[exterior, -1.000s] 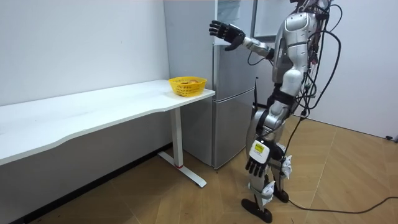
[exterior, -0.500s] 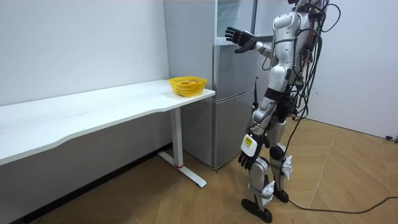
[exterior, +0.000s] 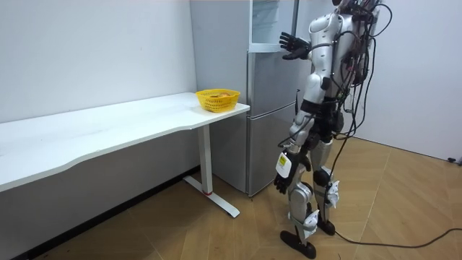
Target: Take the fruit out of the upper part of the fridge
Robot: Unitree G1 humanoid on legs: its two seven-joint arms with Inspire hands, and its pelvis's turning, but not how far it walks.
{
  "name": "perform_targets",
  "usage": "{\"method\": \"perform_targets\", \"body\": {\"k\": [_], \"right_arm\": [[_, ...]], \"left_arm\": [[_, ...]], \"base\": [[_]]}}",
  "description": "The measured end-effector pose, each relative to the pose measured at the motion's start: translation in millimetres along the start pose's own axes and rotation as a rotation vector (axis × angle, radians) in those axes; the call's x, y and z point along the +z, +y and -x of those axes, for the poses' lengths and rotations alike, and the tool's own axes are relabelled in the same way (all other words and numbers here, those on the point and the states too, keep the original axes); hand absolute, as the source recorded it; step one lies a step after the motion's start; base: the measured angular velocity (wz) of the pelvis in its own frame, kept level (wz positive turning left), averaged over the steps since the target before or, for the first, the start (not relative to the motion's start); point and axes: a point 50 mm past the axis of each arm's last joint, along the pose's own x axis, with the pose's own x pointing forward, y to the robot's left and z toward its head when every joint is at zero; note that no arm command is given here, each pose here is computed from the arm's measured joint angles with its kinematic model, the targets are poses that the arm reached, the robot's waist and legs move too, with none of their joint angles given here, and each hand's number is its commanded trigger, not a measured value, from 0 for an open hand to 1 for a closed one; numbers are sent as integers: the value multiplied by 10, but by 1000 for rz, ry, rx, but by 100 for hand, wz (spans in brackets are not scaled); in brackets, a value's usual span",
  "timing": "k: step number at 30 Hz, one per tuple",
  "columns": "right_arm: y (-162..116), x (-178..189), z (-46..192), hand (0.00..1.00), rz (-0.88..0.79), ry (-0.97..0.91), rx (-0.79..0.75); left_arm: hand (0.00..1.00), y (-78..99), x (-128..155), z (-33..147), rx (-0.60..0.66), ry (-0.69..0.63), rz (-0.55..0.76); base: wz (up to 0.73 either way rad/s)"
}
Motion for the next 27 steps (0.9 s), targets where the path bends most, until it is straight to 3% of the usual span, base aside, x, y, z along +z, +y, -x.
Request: {"method": "perform_targets", "body": {"k": [13, 27], "right_arm": [[-74, -265, 199, 0, -30, 161, -131], [-126, -925, 693, 0, -362, 551, -390]], "left_arm": [[0, -7, -8, 0, 3, 9, 17], [0, -9, -2, 0, 3, 21, 8]], "base": [[-9], [0]]}}
